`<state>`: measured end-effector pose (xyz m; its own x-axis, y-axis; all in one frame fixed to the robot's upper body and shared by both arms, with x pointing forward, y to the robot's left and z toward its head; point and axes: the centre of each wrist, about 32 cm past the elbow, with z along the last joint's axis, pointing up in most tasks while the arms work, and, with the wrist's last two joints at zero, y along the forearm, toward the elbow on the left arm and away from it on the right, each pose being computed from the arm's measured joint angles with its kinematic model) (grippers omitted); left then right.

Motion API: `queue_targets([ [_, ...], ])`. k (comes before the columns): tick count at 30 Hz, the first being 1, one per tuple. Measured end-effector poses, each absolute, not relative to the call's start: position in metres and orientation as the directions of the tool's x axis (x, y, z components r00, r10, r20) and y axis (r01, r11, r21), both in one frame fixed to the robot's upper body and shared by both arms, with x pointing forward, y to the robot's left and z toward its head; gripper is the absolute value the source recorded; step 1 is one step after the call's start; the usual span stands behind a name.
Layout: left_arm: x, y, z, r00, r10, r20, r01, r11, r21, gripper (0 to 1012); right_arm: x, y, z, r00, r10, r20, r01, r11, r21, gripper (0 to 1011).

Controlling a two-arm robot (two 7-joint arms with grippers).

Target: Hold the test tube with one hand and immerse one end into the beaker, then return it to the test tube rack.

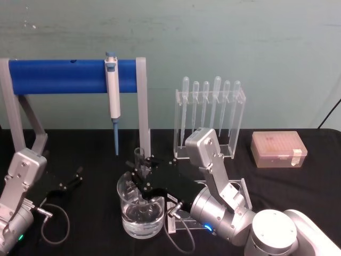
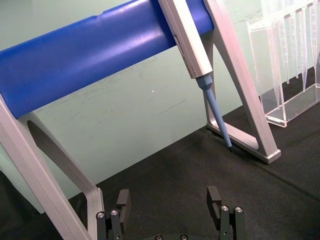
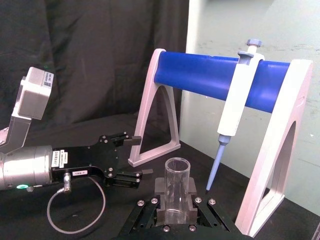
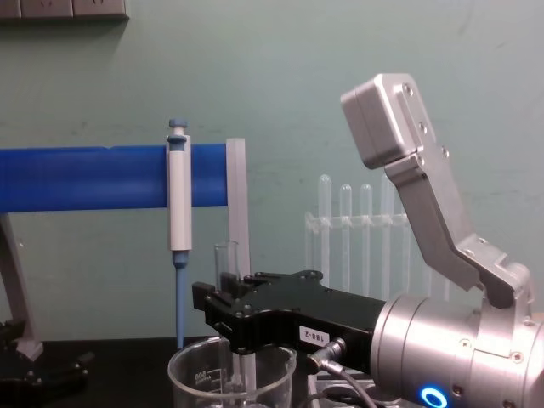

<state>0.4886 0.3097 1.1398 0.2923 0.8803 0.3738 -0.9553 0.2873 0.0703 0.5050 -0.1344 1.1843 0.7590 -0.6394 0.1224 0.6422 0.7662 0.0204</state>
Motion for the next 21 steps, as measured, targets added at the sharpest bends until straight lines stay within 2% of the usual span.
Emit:
queue_targets([
  [21, 0.4886, 0.3097, 1.1398, 0.292, 0.880, 0.374, -0.955, 0.287, 0.070, 1000, 0.5050, -0.1344, 1.1843, 0.759, -0.639, 0.122, 0.642, 0.766, 0.020, 230],
])
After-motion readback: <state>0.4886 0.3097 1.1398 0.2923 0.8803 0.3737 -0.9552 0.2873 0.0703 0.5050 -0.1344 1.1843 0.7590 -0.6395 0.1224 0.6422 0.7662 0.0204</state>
